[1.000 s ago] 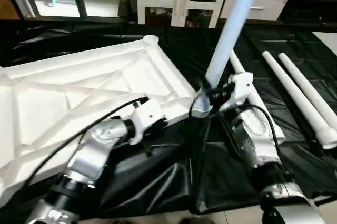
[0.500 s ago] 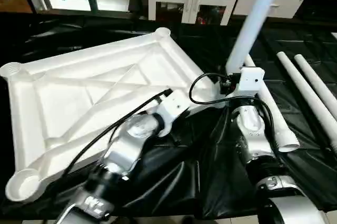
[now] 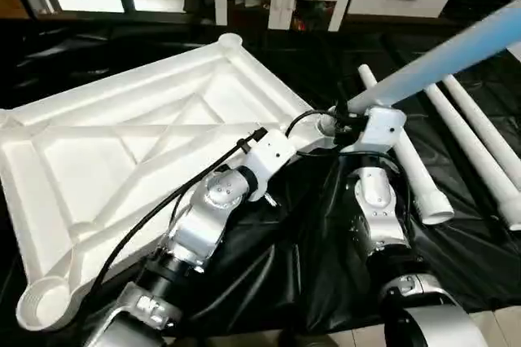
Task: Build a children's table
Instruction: Insert table leg to table base
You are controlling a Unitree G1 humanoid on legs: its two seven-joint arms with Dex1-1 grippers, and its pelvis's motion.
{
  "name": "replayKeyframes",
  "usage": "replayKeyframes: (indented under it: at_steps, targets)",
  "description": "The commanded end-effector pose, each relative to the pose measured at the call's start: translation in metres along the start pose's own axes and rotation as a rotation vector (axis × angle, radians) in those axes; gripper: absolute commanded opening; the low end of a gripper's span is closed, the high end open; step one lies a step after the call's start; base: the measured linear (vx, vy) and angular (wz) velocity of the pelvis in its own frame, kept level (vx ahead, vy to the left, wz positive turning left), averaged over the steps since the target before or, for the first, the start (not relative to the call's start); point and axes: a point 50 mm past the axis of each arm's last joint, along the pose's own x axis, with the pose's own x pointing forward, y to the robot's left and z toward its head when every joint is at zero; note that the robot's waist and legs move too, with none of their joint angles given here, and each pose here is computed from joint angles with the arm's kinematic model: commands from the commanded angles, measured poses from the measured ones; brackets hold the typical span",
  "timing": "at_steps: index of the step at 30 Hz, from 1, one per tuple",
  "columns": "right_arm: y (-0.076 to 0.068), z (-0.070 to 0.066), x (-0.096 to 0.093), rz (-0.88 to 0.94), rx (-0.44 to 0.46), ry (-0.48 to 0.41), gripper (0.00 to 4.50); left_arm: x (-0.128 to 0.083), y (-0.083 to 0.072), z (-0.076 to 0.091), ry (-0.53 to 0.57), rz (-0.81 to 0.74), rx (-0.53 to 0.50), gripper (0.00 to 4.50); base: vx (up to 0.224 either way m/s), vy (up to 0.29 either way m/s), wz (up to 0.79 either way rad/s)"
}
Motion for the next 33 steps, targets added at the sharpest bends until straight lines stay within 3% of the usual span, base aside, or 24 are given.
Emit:
replayKeyframes:
  at_steps: [1,8,9,14,15,18,20,23,24,29,33]
  targets:
    - [-0.045,-0.014,-0.01,-0.101,0.043,0.116,1.84,-0.019,0.017,-0.018,0.02,0.022,0.048,0.0,0.0,0.0,0.0]
    - [-0.056,0.03,0.016,0.153,0.012,0.01,1.84,-0.044,0.019,-0.042,0.058,-0.156,0.192,0.0,0.0,0.0,0.0]
    - [-0.059,0.044,0.02,0.293,-0.007,0.017,1.84,-0.058,0.023,-0.054,0.087,-0.235,0.257,0.0,0.0,0.0,0.0]
    - [-0.065,0.055,0.014,0.511,-0.004,0.094,1.84,-0.077,0.035,-0.07,0.148,-0.291,0.33,0.0,0.0,0.0,0.0]
    - [-0.073,0.062,0.01,0.592,-0.012,0.113,1.84,-0.084,0.04,-0.075,0.169,-0.315,0.34,0.0,0.0,0.0,0.0]
    - [-0.083,0.071,0.008,0.616,0.004,0.109,1.84,-0.089,0.042,-0.074,0.158,-0.354,0.308,0.0,0.0,0.0,0.0]
    - [-0.084,0.072,0.008,0.613,0.014,0.109,1.84,-0.09,0.042,-0.075,0.157,-0.374,0.296,0.32,0.0,0.0,0.0]
    - [-0.086,0.073,0.007,0.605,0.037,0.115,1.84,-0.097,0.042,-0.074,0.156,-0.44,0.209,0.43,0.0,0.0,0.0]
    - [-0.085,0.073,0.005,0.611,0.05,0.123,1.84,-0.104,0.044,-0.074,0.155,-0.481,0.143,0.65,0.0,0.0,0.0]
    - [-0.077,0.066,-0.003,0.644,0.081,0.147,1.84,-0.119,0.05,-0.07,0.153,-0.525,0.053,0.96,0.0,0.0,0.0]
    - [-0.07,0.06,-0.007,0.662,0.105,0.165,1.84,-0.111,0.059,-0.049,0.043,-0.461,-0.018,1.27,0.0,0.0,0.0]
